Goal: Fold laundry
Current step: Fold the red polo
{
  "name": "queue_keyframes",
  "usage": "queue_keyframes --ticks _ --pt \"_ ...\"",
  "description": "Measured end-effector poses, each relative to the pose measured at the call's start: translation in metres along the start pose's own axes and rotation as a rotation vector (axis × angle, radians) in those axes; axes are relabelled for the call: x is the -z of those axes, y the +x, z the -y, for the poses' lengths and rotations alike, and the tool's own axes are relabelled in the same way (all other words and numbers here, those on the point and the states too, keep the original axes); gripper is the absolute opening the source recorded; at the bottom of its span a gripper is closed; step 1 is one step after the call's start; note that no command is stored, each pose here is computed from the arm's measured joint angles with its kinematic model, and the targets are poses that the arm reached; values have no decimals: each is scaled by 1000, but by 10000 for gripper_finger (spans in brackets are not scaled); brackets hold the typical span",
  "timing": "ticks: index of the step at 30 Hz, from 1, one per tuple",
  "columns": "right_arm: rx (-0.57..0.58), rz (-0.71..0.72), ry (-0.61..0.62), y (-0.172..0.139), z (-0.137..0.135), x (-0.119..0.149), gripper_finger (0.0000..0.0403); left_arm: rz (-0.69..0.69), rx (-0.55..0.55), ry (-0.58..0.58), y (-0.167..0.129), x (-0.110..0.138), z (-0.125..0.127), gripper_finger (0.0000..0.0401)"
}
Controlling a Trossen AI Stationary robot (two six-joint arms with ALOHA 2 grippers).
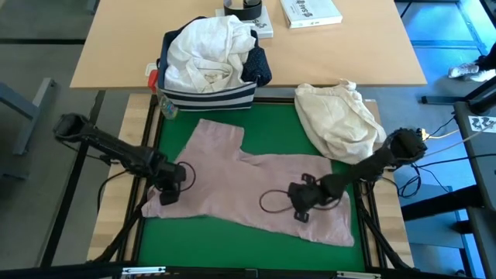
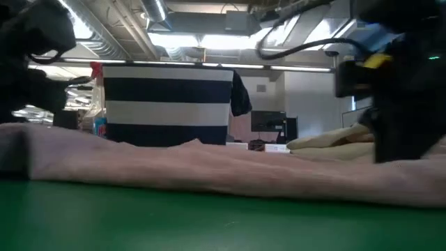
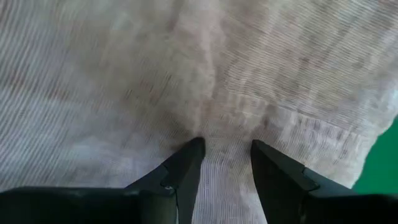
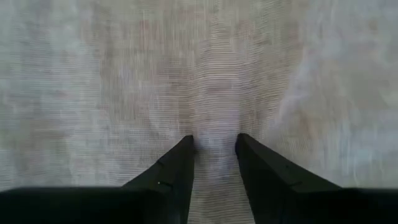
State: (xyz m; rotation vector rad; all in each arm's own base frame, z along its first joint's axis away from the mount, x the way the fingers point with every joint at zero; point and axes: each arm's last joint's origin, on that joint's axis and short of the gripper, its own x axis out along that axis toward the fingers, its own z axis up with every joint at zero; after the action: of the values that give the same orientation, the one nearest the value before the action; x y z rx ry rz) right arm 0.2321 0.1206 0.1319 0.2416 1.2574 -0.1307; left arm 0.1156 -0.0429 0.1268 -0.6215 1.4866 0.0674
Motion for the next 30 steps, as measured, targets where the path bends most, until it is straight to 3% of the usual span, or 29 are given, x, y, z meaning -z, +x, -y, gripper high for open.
queue_keyframes --ticks 7,12,15,19,22,30 --pt "-11 -53 -120 -10 -26 34 127 -33 0 -56 1 6 4 139" --pt "-22 -53 -138 -25 -36 23 127 7 39 -54 -16 -3 21 139" --pt "-41 49 -172 -42 -43 10 127 120 96 -12 -41 -15 43 139" --pt "89 177 -169 -43 -38 6 127 323 77 46 -58 -28 56 139" --pt "122 175 -131 -36 -29 10 127 343 24 42 -52 -28 52 140" --pt "77 4 -119 -14 -11 36 127 174 -52 -1 -9 -8 19 140"
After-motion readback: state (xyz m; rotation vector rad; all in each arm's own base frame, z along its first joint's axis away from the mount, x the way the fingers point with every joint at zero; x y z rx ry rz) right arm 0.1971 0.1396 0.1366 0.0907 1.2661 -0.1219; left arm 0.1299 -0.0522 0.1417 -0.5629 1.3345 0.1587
